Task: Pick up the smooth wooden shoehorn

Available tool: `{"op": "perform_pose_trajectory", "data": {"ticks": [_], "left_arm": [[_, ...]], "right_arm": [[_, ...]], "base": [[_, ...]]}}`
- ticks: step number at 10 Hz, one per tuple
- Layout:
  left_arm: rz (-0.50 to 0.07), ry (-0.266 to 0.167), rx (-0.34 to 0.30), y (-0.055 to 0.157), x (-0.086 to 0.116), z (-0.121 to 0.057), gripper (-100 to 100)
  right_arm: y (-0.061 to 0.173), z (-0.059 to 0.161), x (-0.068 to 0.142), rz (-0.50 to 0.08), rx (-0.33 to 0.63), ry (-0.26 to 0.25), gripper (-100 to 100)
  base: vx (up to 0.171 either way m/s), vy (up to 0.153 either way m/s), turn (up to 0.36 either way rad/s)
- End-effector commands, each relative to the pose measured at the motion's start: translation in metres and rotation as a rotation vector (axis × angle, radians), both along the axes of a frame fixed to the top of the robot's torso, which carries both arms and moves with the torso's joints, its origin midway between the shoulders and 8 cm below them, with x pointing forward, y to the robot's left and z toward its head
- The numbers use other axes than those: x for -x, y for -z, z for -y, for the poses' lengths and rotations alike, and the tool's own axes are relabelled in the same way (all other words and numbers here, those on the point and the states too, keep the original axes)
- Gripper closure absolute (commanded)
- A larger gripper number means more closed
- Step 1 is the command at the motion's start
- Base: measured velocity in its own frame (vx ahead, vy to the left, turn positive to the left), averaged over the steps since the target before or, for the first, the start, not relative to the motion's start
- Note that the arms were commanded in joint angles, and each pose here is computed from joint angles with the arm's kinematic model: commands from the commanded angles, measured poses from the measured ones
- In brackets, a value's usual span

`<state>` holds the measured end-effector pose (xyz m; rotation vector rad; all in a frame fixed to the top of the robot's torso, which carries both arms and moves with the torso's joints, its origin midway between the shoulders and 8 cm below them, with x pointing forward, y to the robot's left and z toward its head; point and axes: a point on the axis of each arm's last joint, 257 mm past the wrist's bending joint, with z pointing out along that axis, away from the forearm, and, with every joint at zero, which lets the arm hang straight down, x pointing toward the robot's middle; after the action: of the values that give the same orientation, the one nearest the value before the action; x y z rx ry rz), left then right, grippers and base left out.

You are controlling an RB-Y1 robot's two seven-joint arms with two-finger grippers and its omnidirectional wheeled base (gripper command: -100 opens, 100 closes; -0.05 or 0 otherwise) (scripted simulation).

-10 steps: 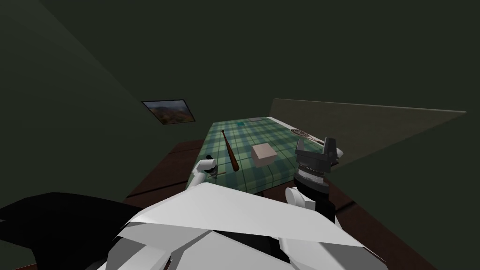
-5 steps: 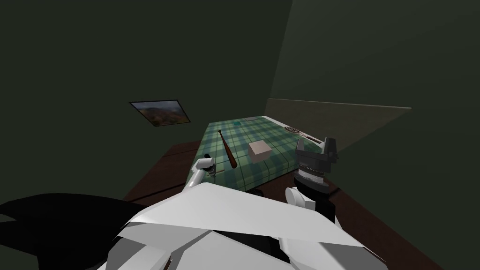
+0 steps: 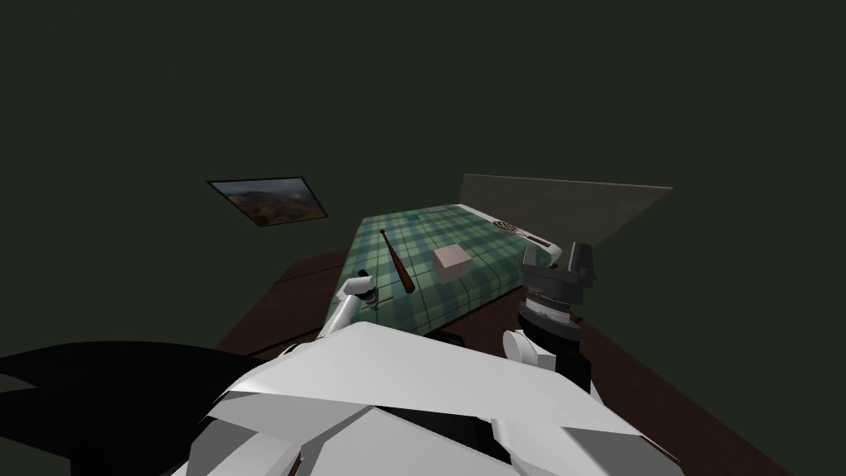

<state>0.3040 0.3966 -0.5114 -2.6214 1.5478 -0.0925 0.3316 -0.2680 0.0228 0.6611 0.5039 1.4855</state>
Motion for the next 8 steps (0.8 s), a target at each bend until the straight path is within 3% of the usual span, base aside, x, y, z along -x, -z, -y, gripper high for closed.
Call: {"op": "perform_pose_trajectory", "data": {"ticks": [1, 2, 4, 5, 6, 7, 8], "left_arm": [[-0.005, -0.019, 0.003, 0.004, 0.0, -0.009, -100], [0.03, -0.046, -0.005, -0.005, -0.017, -0.024, -100], [-0.013, -0.057, 0.008, 0.008, -0.001, -0.021, -100], [0.016, -0.088, 0.005, 0.001, -0.015, -0.035, -100], [-0.009, -0.094, 0.013, 0.008, -0.006, -0.034, -100], [0.023, -0.125, 0.011, 0.001, -0.021, -0.047, -100], [0.009, -0.128, 0.015, 0.005, -0.015, -0.046, -100]], "right_arm": [[0.0, 0.0, 0.0, 0.0, 0.0, 0.0, 0], [0.0, 0.0, 0.0, 0.0, 0.0, 0.0, 0], [0.0, 0.0, 0.0, 0.0, 0.0, 0.0, 0], [0.0, 0.0, 0.0, 0.0, 0.0, 0.0, 0], [0.0, 0.0, 0.0, 0.0, 0.0, 0.0, 0], [0.0, 0.0, 0.0, 0.0, 0.0, 0.0, 0], [0.0, 0.0, 0.0, 0.0, 0.0, 0.0, 0]], "base": [[-0.069, -0.025, -0.136], [-0.095, -0.033, -0.202], [-0.056, -0.008, -0.05], [-0.083, -0.015, -0.162], [-0.077, -0.021, -0.151], [-0.089, -0.035, -0.272], [-0.079, -0.023, -0.114]]}}
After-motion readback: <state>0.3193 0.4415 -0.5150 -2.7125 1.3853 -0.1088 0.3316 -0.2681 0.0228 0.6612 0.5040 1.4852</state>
